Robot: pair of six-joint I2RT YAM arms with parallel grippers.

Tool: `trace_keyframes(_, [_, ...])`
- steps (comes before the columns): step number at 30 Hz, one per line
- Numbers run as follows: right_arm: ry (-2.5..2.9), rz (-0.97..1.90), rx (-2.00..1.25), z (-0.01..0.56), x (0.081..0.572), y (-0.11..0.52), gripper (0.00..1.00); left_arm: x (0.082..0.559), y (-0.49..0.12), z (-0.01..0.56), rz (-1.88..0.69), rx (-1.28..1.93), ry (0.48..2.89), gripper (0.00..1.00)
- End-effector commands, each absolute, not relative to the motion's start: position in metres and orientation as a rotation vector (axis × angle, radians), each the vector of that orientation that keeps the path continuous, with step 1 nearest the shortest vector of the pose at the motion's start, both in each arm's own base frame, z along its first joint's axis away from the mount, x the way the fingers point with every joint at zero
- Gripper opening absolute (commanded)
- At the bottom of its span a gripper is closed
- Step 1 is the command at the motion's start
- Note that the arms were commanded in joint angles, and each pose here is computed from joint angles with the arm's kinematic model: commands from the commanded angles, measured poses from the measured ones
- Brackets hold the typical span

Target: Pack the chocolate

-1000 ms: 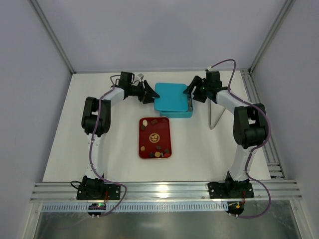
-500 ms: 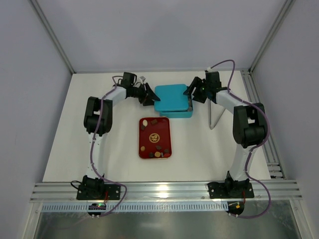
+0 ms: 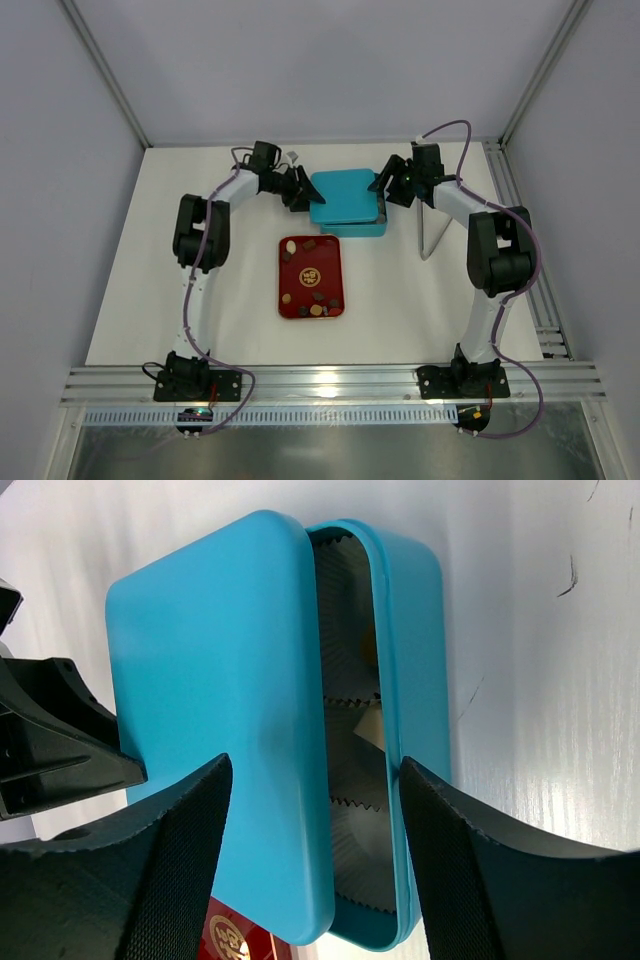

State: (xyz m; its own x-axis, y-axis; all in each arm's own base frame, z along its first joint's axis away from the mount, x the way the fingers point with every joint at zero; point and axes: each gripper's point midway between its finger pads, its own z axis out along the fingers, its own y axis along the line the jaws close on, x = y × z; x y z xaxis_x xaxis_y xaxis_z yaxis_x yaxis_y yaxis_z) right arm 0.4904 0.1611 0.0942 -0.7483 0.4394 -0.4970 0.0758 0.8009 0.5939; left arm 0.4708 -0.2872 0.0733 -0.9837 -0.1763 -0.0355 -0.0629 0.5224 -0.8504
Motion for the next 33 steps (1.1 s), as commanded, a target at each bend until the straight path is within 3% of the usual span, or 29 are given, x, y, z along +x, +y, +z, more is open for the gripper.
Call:
trace_keyframes(1, [2.324,0.731,0.351,0.092,0.495,0.164,0.69,0.47,-0.29,0.077,-1.415,-0.148,2.656,0.43])
trace_keyframes(33, [2.344,0.757,0.342,0.083,0.489,0.174,0.65,0.471,-0.298,0.083,-1.144,-0.11,2.767,0.48])
